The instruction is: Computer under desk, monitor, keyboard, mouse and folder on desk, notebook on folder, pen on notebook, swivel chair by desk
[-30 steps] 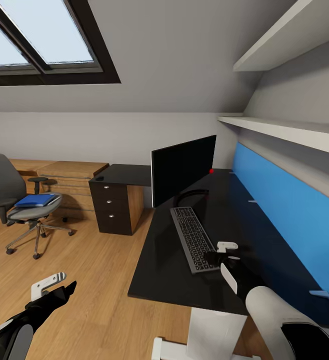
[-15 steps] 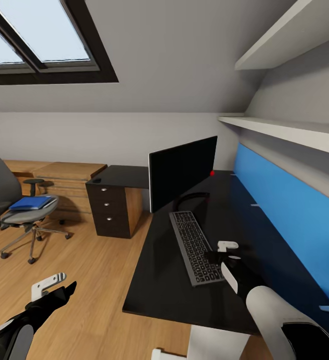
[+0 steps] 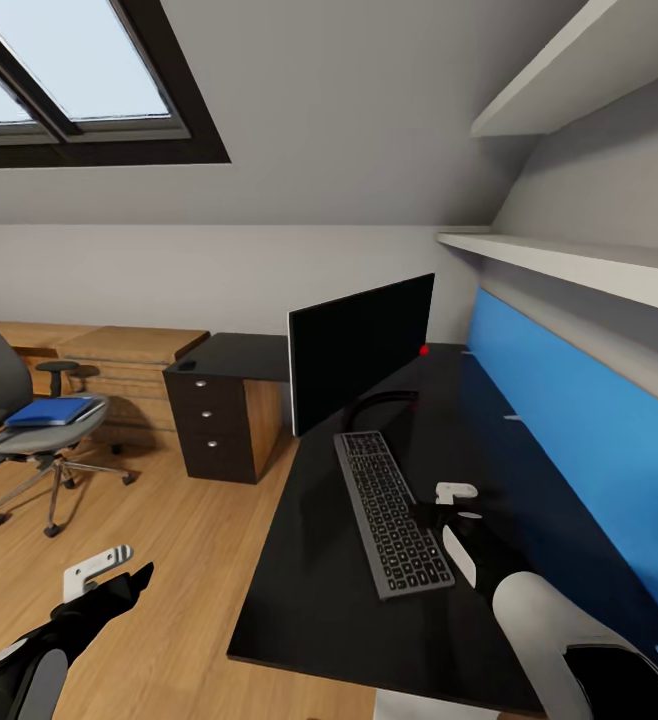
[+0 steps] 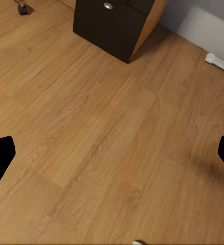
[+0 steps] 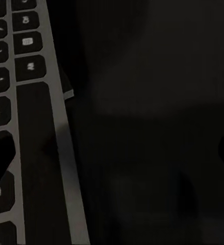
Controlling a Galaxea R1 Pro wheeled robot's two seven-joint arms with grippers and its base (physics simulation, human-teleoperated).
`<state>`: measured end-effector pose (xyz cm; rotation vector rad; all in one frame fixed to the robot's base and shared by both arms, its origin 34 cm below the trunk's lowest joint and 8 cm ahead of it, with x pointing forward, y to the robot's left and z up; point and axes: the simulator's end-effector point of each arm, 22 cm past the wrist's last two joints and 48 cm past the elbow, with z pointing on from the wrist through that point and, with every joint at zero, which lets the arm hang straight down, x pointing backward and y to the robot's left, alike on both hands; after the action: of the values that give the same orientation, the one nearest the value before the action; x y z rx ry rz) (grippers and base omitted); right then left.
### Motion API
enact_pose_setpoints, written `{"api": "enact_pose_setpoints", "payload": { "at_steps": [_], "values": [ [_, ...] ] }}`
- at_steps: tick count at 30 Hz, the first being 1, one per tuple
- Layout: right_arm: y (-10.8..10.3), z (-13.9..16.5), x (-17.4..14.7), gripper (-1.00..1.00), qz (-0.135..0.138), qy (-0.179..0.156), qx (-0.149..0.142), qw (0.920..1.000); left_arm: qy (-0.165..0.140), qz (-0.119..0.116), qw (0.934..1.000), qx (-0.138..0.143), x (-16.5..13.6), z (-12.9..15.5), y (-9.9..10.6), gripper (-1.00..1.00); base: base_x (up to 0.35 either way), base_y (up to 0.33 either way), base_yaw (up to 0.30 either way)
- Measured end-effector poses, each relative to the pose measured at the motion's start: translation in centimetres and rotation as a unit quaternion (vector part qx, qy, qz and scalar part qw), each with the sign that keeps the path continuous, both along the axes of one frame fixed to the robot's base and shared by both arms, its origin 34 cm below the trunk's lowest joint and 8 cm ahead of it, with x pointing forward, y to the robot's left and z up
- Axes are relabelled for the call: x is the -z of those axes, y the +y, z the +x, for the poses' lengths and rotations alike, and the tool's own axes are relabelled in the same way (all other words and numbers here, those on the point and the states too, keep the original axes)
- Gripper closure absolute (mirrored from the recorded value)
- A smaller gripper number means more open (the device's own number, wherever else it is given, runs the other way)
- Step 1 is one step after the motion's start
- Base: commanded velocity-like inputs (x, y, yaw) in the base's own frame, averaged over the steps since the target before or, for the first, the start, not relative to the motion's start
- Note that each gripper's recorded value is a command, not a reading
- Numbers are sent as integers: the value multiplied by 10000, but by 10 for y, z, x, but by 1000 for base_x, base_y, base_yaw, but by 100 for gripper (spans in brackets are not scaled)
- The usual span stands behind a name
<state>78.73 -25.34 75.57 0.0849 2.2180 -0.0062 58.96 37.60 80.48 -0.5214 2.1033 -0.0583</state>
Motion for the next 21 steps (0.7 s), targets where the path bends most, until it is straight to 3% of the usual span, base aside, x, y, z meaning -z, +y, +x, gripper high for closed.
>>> {"api": "enact_pose_setpoints", "payload": {
  "at_steps": [7, 15, 21],
  "values": [
    [1, -1, 2, -100, 2, 28, -8, 10000, -18, 0, 10000, -14, -1, 0, 1, -100, 20, -4, 0],
    [2, -2, 3, -100, 2, 45, -19, 10000, -38, -5, 10000, -12, -2, 0, 1, -100, 182, -1, 0],
    [4, -3, 4, -100, 7, 72, -34, 10000, -38, -2, 10000, -27, -2, 0, 2, -100, 33, 0, 0]
  ]
}}
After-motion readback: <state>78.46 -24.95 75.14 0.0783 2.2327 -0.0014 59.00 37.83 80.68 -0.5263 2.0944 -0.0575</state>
